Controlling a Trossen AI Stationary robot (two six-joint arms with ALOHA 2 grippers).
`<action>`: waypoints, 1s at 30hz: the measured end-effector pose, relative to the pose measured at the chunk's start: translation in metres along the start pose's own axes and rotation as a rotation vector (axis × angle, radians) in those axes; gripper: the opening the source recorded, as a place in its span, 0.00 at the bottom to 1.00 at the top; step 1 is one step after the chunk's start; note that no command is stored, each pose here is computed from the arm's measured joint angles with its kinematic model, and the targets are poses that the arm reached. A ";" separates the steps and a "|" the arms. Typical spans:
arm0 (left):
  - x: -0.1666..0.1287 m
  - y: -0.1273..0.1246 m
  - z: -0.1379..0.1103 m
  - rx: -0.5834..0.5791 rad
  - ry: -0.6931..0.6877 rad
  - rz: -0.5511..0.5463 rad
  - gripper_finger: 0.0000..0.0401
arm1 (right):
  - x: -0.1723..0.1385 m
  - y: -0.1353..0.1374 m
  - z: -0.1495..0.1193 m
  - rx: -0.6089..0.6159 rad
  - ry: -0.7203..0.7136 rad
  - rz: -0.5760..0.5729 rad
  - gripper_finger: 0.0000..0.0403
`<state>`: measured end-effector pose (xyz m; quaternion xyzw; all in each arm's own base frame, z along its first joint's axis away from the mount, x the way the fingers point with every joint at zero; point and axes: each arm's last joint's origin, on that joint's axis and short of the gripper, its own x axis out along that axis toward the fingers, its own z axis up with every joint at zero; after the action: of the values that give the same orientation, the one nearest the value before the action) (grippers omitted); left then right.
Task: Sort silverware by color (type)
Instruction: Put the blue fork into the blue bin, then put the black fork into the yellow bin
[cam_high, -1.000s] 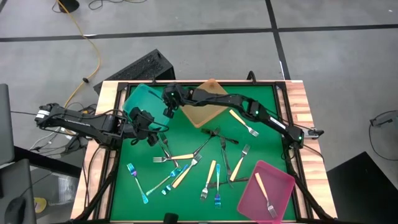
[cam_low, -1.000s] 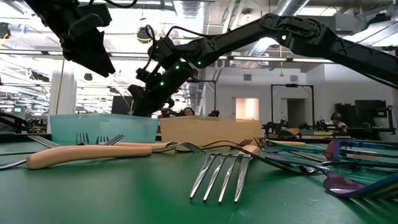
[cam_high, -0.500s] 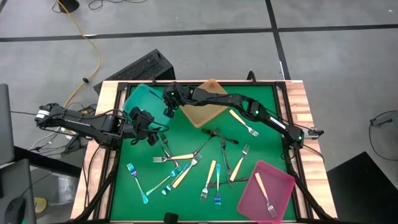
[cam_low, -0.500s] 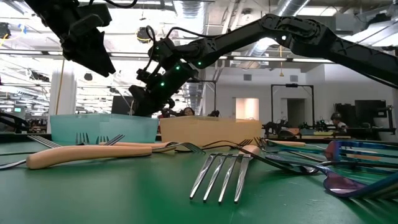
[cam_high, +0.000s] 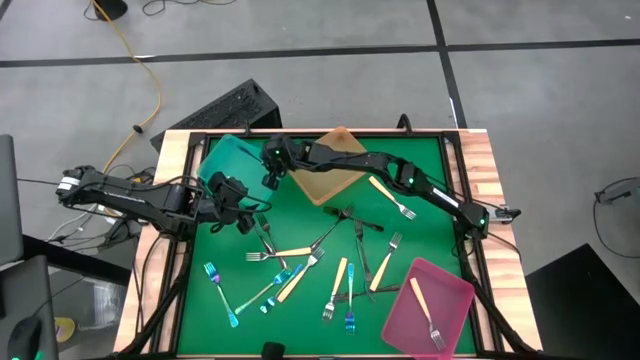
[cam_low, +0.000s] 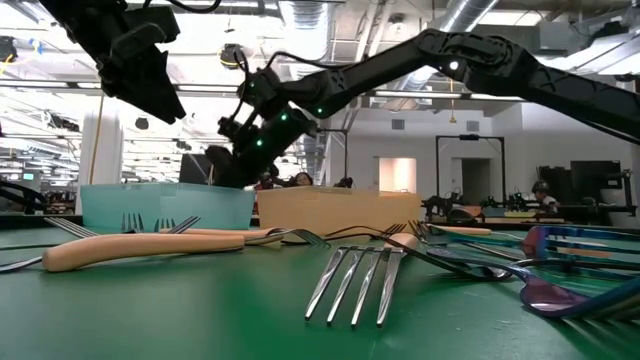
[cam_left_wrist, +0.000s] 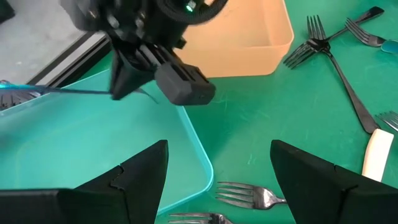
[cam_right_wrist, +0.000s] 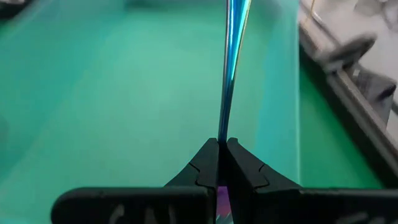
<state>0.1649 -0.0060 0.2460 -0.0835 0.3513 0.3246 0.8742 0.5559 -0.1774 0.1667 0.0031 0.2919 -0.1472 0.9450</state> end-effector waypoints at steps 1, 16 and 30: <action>0.000 0.000 0.000 0.000 0.000 0.000 0.67 | 0.000 0.000 0.001 0.001 -0.005 0.000 0.10; 0.000 0.000 0.000 0.000 0.000 0.000 0.67 | 0.002 0.000 -0.002 0.001 0.004 0.000 0.13; 0.000 0.000 0.000 0.001 0.001 0.000 0.67 | 0.002 0.000 -0.002 0.001 0.006 0.000 0.15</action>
<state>0.1649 -0.0060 0.2458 -0.0832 0.3517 0.3246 0.8741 0.5560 -0.1777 0.1642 0.0042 0.2945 -0.1473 0.9442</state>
